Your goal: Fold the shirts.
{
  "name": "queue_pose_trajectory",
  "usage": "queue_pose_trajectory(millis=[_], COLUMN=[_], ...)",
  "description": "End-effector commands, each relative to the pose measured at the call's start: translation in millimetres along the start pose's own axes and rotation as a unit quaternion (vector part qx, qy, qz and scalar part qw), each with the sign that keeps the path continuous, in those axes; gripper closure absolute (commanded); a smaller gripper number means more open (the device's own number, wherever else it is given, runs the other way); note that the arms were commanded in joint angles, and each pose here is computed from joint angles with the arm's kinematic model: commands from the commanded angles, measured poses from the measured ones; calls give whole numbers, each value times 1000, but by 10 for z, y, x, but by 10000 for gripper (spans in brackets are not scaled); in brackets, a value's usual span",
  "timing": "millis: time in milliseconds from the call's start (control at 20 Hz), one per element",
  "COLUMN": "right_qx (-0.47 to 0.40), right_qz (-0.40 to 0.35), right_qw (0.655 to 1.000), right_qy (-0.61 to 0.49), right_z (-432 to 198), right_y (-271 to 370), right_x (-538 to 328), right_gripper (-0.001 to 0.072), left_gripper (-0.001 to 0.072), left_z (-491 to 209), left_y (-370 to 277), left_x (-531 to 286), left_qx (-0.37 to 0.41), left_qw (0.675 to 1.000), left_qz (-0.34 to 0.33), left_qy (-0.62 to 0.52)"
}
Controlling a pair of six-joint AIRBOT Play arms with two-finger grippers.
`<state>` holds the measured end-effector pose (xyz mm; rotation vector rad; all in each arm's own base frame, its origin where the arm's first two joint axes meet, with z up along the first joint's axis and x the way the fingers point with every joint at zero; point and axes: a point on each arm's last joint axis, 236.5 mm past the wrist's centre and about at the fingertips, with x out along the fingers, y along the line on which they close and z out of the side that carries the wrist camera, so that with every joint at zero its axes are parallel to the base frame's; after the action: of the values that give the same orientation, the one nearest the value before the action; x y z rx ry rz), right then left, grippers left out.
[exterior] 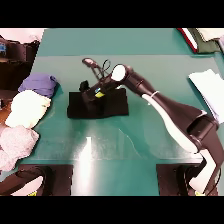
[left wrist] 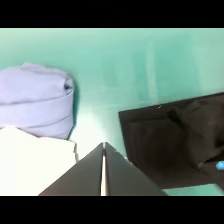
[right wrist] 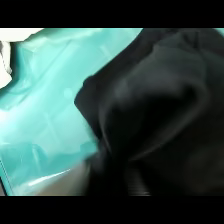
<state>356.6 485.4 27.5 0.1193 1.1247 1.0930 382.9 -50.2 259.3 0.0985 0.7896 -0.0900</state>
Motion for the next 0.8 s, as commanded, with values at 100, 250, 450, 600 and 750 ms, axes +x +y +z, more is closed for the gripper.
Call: queue_pose_trajectory(millis=[100, 250, 450, 600, 750], right_qx=[-6, -62, -64, 32, 136], right_qz=[110, 81, -42, -72, -106], right_qw=[989, 990, 997, 995, 984], right_qy=[-99, -98, 11, 63, 39], right_z=[439, 625, 112, -496, -954], right_y=[790, 707, -340, -1013, -1587], right_x=[142, -231, -864, -1334, -1694], right_gripper=[202, 212, 265, 265, 265], left_gripper=[675, 675, 675, 675, 675], left_z=[-73, -138, -213, -188, -127], left_y=[-50, -56, -55, -57, -81], left_x=[-33, -36, -41, -37, -34], left_qx=[-5, -5, -4, -4, -5], left_qw=[1000, 1000, 999, 999, 1000], left_qz=[-12, -13, -13, -13, -18], left_qy=[13, 27, 43, 38, 25])
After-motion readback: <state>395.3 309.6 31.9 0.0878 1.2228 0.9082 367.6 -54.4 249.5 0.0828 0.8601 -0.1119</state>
